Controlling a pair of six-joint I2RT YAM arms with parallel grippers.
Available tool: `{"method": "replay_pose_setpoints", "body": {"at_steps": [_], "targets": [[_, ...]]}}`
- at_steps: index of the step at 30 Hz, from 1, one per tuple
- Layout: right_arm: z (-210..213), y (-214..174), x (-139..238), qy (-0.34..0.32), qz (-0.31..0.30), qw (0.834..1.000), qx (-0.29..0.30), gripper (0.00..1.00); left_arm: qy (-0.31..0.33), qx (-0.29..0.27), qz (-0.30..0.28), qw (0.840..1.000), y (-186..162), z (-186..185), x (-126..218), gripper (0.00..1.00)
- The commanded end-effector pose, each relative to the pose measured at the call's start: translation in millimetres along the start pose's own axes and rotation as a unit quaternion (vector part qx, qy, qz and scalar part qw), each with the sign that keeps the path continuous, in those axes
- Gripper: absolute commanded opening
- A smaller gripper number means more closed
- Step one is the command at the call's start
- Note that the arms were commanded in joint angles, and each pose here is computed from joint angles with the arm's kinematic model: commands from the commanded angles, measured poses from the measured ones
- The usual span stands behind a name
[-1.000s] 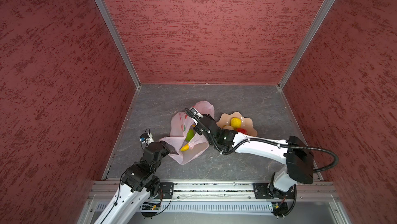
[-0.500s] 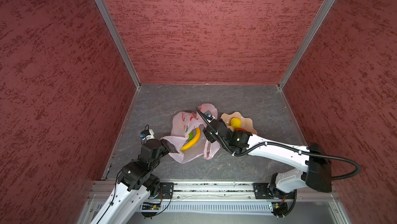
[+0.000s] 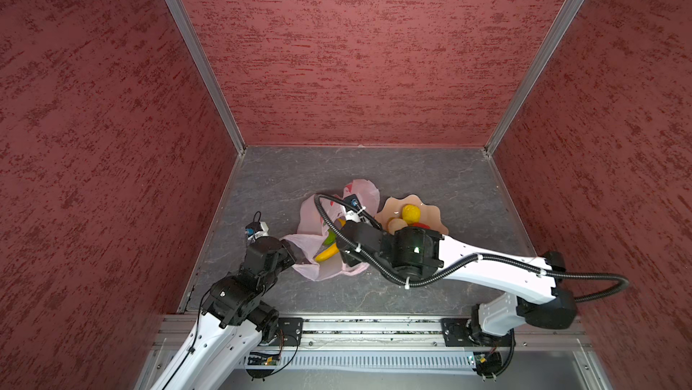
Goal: Take the fake fruits out of the plastic bag
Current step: 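Lower the open right gripper into the bag toward the yellow banana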
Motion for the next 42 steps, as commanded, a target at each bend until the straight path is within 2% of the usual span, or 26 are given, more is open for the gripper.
{"method": "replay_pose_setpoints", "body": {"at_steps": [1, 4, 6, 9, 13, 16, 22, 29, 37, 42], "targets": [[10.2, -6.6, 9.0, -0.04, 0.005, 0.999, -0.005, 0.66, -0.006, -0.008, -0.007, 1.0, 4.2, -1.0, 7.7, 0.06], [36.1, -9.0, -4.1, 0.012, 0.023, 0.999, -0.032, 0.6, -0.01, -0.013, -0.015, 1.0, 7.4, -1.7, 11.9, 0.06], [39.4, -15.8, -21.7, 0.009, 0.041, 0.998, -0.054, 0.53, -0.007, -0.014, -0.022, 1.0, 8.8, -0.2, 14.8, 0.06], [22.5, -30.5, -43.7, -0.034, 0.047, 0.994, -0.097, 0.47, 0.001, -0.011, -0.032, 0.999, 8.8, 4.3, 19.3, 0.06], [-2.4, -45.9, -71.2, -0.003, 0.064, 0.983, -0.172, 0.44, 0.002, -0.01, -0.026, 1.0, 2.3, 8.0, 18.0, 0.06], [-19.2, -50.7, -91.6, -0.009, 0.062, 0.978, -0.199, 0.42, 0.001, -0.008, -0.016, 1.0, -2.4, 8.9, 15.3, 0.06], [-35.8, -51.8, -126.4, -0.015, 0.043, 0.971, -0.234, 0.41, -0.014, 0.008, -0.006, 1.0, -10.8, 8.4, 8.2, 0.06], [-53.3, -57.9, -168.5, -0.029, 0.051, 0.96, -0.274, 0.43, -0.002, 0.014, 0.007, 1.0, -19.1, 13.4, 2.8, 0.05], [-55.3, -55.5, -201.7, -0.035, 0.07, 0.959, -0.274, 0.44, -0.008, 0.022, 0.01, 1.0, -25.3, 15.3, -0.3, 0.05], [-62.1, -60.0, -209.0, -0.058, 0.083, 0.953, -0.285, 0.51, -0.012, 0.025, 0.01, 1.0, -27.2, 15.4, -1.6, 0.05]]}}
Point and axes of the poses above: each gripper's point midway between its finger pads, its own x axis back along the fingers, its own z axis along the line the jaws close on, y = z × x, the point moved 7 cm from there along x, back along the fingers, and after that the axes turned 15 degrees about -x, right-handed, at the moved point
